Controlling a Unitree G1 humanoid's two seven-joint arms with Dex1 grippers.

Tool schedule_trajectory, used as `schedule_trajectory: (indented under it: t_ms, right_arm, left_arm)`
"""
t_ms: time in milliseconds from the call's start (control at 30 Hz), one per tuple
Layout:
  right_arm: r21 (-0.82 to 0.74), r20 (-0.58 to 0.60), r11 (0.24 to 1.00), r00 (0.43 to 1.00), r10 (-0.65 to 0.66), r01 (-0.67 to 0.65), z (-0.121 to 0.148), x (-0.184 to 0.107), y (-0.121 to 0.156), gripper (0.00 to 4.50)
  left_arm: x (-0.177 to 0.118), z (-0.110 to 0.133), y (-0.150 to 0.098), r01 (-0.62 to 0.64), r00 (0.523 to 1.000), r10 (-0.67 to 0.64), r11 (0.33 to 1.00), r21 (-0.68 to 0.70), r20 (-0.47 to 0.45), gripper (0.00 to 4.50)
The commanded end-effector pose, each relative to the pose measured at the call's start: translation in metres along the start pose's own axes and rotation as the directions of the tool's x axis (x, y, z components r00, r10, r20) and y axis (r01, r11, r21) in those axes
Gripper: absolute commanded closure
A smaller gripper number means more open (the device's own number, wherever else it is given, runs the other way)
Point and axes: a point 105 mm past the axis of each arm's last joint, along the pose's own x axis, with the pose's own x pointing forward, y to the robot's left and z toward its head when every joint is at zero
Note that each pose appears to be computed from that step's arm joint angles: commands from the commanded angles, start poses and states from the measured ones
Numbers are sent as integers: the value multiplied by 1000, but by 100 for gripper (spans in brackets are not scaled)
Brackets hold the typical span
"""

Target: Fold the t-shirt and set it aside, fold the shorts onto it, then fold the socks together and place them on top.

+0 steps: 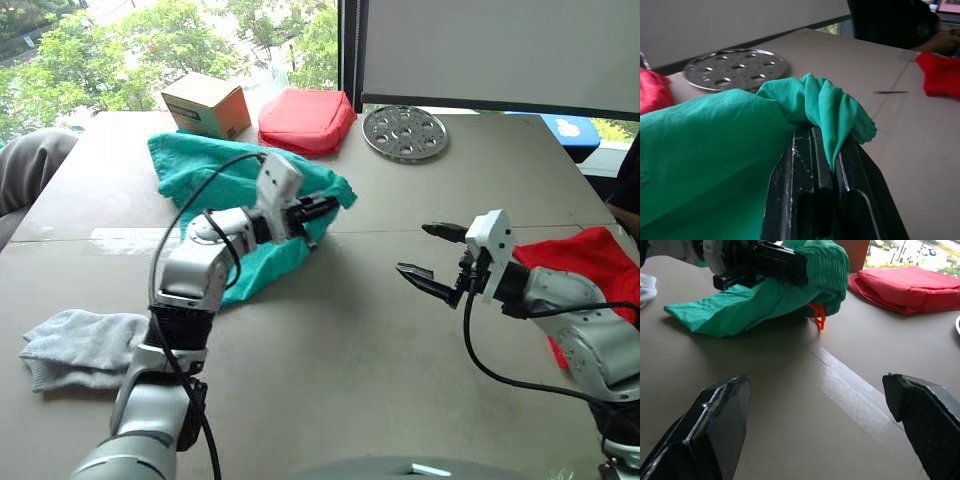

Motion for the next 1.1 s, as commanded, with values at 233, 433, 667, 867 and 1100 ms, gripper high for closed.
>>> schedule_trajectory:
  t_ms: [233, 433, 667, 867, 1100]
  right_arm:
    - [-172, -197, 985, 978, -63, 28, -23, -14, 2, 0]
    - [-193, -153, 980, 988, 20, -50, -19, 20, 19, 0]
    - [-258, -89, 964, 995, 44, -65, 2, 39, 23, 0]
    - [-243, -66, 968, 996, 51, -66, 13, 42, 27, 0]
    - [-238, -107, 971, 994, -16, -10, 7, 32, 17, 0]
  left_arm:
    - [5, -3, -60, 249, 968, -249, 961, -121, 22, 447]
    - [-8, -2, -54, 224, 974, -225, 963, -149, 11, 447]
    - [-3, -8, -52, 156, 985, -160, 985, -75, -61, 447]
    - [9, 0, -58, 176, 984, -178, 982, -71, -25, 447]
    - [-3, 10, -57, 224, 974, -226, 969, -103, -4, 258]
